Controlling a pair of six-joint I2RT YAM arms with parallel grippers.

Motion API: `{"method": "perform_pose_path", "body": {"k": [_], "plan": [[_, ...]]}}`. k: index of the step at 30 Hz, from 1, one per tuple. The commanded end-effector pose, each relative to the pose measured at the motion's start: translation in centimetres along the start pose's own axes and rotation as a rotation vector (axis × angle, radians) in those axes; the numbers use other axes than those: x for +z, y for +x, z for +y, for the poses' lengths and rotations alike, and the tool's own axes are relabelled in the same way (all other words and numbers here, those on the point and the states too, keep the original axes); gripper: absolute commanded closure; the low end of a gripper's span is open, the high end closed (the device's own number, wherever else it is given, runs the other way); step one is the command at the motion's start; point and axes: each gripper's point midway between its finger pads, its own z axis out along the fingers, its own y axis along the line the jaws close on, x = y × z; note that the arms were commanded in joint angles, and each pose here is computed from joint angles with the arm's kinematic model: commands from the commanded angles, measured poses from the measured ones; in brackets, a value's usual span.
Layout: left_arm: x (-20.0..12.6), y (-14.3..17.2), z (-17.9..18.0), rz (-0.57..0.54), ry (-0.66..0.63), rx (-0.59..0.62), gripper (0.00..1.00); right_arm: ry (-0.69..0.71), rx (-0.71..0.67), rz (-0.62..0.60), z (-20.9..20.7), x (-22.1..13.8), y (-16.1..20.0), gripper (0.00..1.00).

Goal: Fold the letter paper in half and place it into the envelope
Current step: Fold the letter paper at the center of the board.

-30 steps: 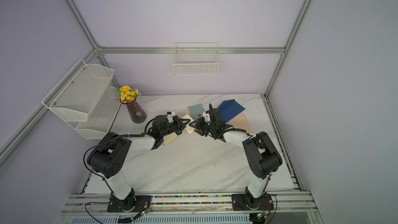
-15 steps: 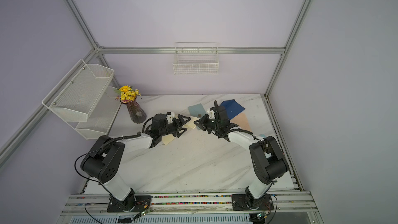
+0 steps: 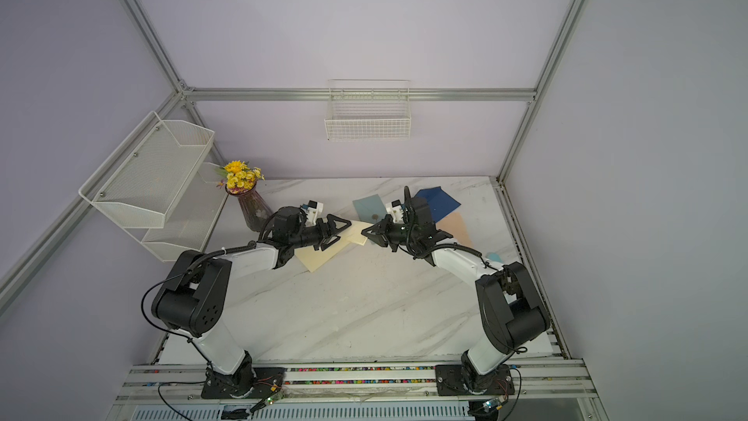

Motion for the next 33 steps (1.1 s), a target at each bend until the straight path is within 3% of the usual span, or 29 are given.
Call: {"method": "perform_pose_path", "body": {"k": [1, 5, 9, 13, 17, 22, 26, 27, 30, 31, 33], "plan": [[0.3, -0.6, -4.3, 0.038, 0.207, 0.138, 0.12, -0.014, -0.009, 0.047, 0.2, -0.6, 1.2, 1.00], [0.4, -0.3, -4.9, 0.057, 0.279, 0.133, 0.23, -0.004, -0.012, 0.039, -0.3, -0.4, 1.0, 1.00], [0.1, 0.2, -5.3, 0.068, 0.308, 0.126, 0.40, 0.009, -0.016, 0.031, -0.8, 0.0, 0.6, 1.00], [-0.3, 0.9, -5.2, 0.080, 0.315, 0.113, 0.62, 0.014, -0.024, 0.023, -1.0, 0.3, 0.0, 1.00], [-0.9, 1.4, -5.2, 0.082, 0.312, 0.108, 0.74, 0.014, -0.028, 0.026, -1.1, 0.7, -0.6, 1.00], [-1.3, 1.5, -5.7, 0.081, 0.313, 0.107, 0.96, 0.014, -0.030, 0.019, -1.0, 1.0, -1.2, 1.00], [-1.3, 0.9, -6.6, 0.075, 0.323, 0.112, 1.00, 0.017, -0.025, 0.006, -0.9, 1.0, -1.6, 0.97], [-1.3, 0.7, -6.8, 0.073, 0.324, 0.110, 1.00, 0.019, -0.023, 0.000, -0.9, 0.9, -1.7, 0.84], [-1.1, 0.0, -7.2, 0.056, 0.327, 0.096, 1.00, 0.028, -0.010, -0.014, -1.2, 0.8, -1.9, 0.29], [-1.1, -0.3, -7.4, 0.042, 0.327, 0.085, 1.00, 0.031, 0.000, -0.021, -1.4, 0.8, -2.0, 0.17], [-1.2, -1.2, -7.6, 0.000, 0.327, 0.061, 1.00, 0.015, 0.025, -0.040, -1.3, 0.8, -2.2, 0.08]]}}
